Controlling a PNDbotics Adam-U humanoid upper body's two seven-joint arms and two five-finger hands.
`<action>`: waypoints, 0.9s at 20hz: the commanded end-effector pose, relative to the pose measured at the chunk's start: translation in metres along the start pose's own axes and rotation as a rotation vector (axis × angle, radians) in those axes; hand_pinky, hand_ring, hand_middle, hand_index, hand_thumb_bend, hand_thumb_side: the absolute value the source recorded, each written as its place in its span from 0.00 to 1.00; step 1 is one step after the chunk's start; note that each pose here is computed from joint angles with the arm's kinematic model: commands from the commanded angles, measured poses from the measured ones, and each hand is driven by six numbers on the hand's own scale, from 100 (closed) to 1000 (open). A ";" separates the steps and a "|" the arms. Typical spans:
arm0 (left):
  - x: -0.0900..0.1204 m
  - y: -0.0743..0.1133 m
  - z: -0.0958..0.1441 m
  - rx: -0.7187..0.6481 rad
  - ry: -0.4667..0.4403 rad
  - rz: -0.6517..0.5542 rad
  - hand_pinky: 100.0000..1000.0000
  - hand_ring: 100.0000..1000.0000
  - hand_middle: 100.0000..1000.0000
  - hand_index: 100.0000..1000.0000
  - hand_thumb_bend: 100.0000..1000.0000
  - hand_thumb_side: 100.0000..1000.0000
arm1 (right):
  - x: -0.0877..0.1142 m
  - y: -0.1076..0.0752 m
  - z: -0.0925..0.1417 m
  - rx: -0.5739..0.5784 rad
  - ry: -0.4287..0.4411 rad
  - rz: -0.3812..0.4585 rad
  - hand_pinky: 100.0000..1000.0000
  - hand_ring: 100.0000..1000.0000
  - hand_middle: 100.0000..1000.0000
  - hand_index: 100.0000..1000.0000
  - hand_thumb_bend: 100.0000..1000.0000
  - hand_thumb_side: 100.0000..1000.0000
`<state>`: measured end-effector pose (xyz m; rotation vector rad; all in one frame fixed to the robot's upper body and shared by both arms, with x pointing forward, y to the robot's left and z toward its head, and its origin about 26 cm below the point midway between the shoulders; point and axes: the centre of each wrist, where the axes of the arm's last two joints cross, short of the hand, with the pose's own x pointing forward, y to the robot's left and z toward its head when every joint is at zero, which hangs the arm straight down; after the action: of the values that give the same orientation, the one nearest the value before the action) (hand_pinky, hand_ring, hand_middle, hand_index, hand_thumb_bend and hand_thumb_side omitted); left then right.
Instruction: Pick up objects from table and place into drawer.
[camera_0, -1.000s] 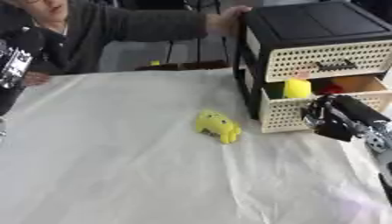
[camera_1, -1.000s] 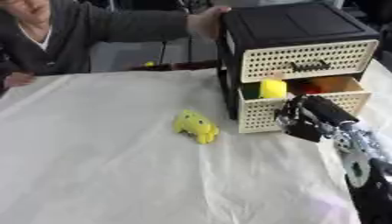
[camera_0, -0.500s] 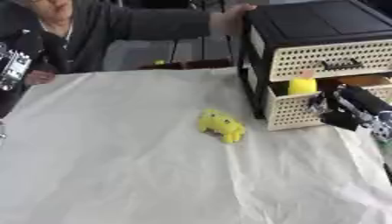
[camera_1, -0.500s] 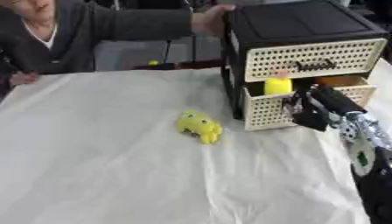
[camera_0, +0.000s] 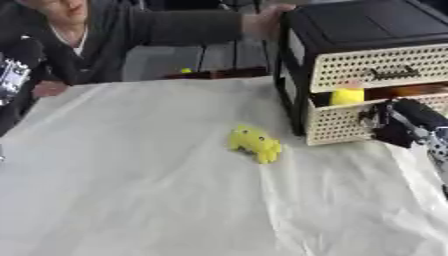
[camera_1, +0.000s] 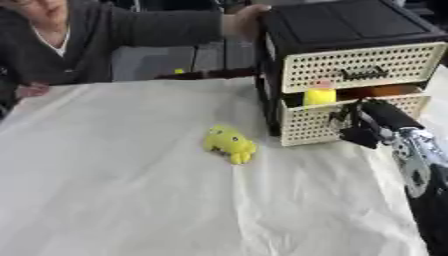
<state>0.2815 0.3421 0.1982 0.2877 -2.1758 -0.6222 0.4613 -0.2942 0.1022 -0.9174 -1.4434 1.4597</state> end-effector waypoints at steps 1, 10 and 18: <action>0.006 0.004 -0.006 -0.007 -0.028 -0.007 0.44 0.44 0.42 0.65 0.16 0.86 | -0.008 -0.012 0.000 -0.018 0.025 0.018 0.19 0.40 0.43 0.62 0.00 1.00; 0.007 0.001 -0.010 -0.011 -0.047 0.011 0.44 0.44 0.42 0.65 0.15 0.86 | -0.017 -0.021 0.002 -0.051 0.067 0.010 0.20 0.40 0.43 0.61 0.00 1.00; 0.008 -0.001 -0.011 -0.014 -0.057 0.021 0.44 0.44 0.42 0.65 0.15 0.86 | -0.023 -0.023 0.004 -0.062 0.098 -0.003 0.20 0.40 0.43 0.61 0.00 1.00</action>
<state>0.2852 0.3350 0.2004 0.2369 -2.2033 -0.6177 0.4639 -0.3161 0.1142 -0.9930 -1.4187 1.3660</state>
